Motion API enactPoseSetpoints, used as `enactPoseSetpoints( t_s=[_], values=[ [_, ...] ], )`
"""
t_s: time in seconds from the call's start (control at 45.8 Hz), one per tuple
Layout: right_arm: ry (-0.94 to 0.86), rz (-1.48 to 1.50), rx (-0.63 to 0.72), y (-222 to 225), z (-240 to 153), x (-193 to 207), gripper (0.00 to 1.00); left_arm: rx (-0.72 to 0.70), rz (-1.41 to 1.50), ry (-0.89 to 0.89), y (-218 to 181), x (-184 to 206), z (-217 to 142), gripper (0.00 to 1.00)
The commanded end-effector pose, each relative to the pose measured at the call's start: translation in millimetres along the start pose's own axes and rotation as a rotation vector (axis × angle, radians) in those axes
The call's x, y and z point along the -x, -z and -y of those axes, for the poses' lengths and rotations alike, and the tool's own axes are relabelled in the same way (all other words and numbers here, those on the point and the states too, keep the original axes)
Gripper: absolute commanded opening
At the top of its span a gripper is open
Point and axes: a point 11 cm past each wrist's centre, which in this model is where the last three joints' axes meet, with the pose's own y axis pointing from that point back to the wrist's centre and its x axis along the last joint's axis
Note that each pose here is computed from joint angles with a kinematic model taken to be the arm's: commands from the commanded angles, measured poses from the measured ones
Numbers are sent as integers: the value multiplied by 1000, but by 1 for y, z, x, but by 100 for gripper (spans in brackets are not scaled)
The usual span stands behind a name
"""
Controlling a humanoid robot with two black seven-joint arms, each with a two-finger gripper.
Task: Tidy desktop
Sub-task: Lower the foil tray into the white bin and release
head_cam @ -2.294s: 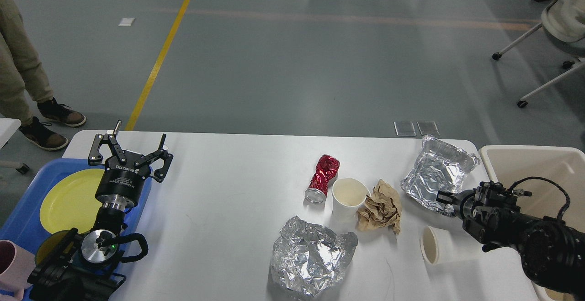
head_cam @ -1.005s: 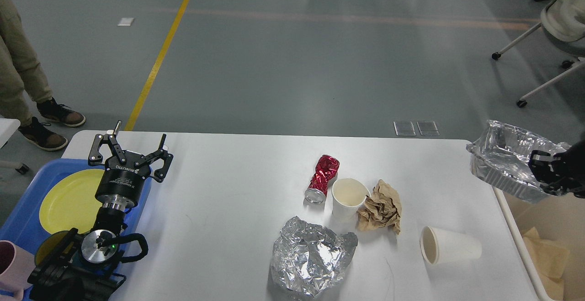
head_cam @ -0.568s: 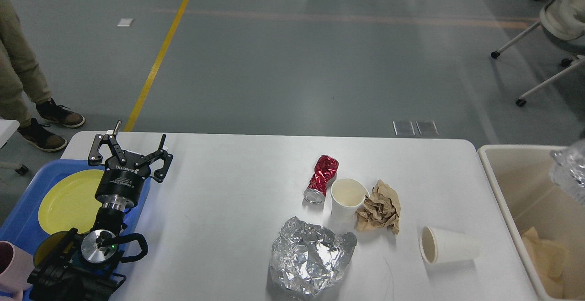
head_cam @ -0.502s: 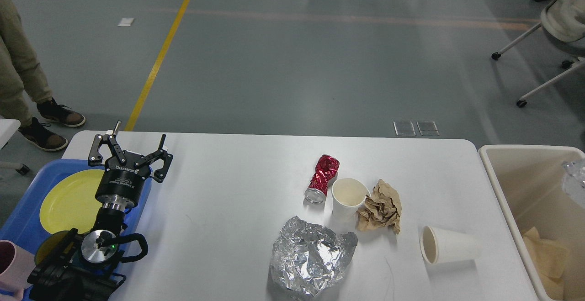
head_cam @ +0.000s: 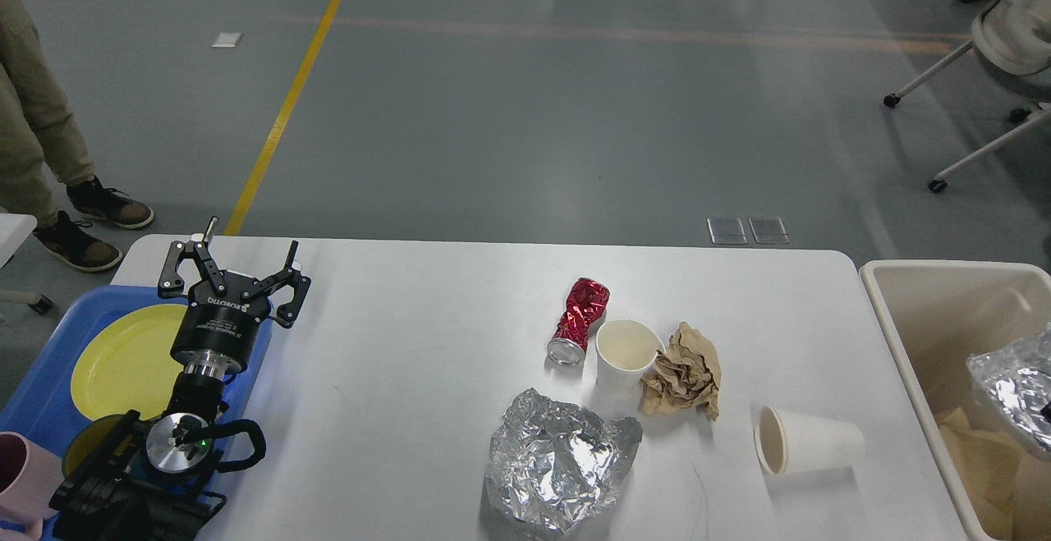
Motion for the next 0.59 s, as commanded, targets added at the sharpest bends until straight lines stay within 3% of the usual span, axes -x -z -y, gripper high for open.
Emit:
enactPoseSetpoints(
  t_s=[0.0, 0.175, 0.568],
  values=[
    [-50, -22, -5, 5, 12, 20, 0, 1, -1, 0, 0, 0, 0, 96],
    [-98, -56, 12, -3, 21, 52, 0, 0, 1, -2, 0, 0, 0, 96],
    [-95, -51, 44, -15, 24, 69, 0, 0, 1, -2, 0, 0, 0, 96]
  ],
)
